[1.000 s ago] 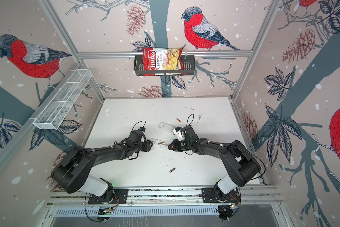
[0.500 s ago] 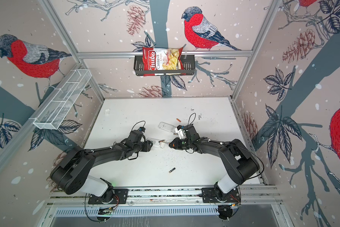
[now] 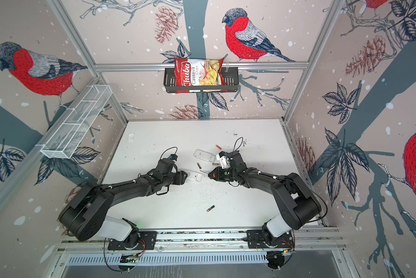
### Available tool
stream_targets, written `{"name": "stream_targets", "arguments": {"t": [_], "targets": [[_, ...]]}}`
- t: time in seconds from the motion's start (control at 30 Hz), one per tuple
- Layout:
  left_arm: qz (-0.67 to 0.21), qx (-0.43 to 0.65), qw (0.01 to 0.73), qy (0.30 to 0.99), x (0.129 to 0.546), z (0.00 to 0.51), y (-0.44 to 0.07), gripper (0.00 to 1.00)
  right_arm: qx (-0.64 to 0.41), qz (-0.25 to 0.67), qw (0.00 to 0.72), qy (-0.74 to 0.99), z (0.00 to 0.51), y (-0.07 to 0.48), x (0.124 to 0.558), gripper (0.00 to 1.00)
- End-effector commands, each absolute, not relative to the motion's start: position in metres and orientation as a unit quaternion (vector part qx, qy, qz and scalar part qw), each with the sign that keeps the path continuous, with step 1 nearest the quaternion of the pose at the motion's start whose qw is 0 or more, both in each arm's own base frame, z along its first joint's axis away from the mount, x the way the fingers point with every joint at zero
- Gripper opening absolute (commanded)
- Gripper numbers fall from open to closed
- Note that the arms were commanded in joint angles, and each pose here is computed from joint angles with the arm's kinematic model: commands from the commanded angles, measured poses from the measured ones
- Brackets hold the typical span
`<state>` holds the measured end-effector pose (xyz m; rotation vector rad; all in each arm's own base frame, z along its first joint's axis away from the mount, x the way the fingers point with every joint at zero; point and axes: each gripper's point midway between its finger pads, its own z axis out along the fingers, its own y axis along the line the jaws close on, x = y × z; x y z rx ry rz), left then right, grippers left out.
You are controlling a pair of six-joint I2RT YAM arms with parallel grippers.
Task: Unload the batteries from the remote control
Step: 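Set the screwdriver down with the right gripper while the left gripper releases the remote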
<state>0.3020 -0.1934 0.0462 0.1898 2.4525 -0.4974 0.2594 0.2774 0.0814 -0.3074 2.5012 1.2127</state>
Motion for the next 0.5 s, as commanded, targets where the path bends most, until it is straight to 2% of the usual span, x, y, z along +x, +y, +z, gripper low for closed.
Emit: {"name": "stream_targets", "arguments": {"t": [0.0,0.13,0.17,0.3,0.47], "targets": [[-0.182,0.077,0.324,0.925,0.304,0.054,-0.191,0.77,-0.082,0.4,0.223,0.885,0.087,0.258,0.275,0.0],[-0.183,0.072,0.345,0.918,0.302,0.065,-0.186,0.95,-0.04,0.363,0.278,0.889,0.092,0.223,0.285,0.0],[-0.184,0.07,0.351,0.915,0.301,0.069,-0.184,0.97,-0.027,0.348,0.292,0.891,0.092,0.213,0.287,0.0],[-0.189,0.06,0.375,0.906,0.299,0.08,-0.179,0.97,0.025,0.288,0.345,0.893,0.087,0.178,0.291,0.02],[-0.184,0.056,0.396,0.898,0.298,0.091,-0.173,0.97,0.055,0.25,0.369,0.893,0.067,0.157,0.285,0.02]]}}
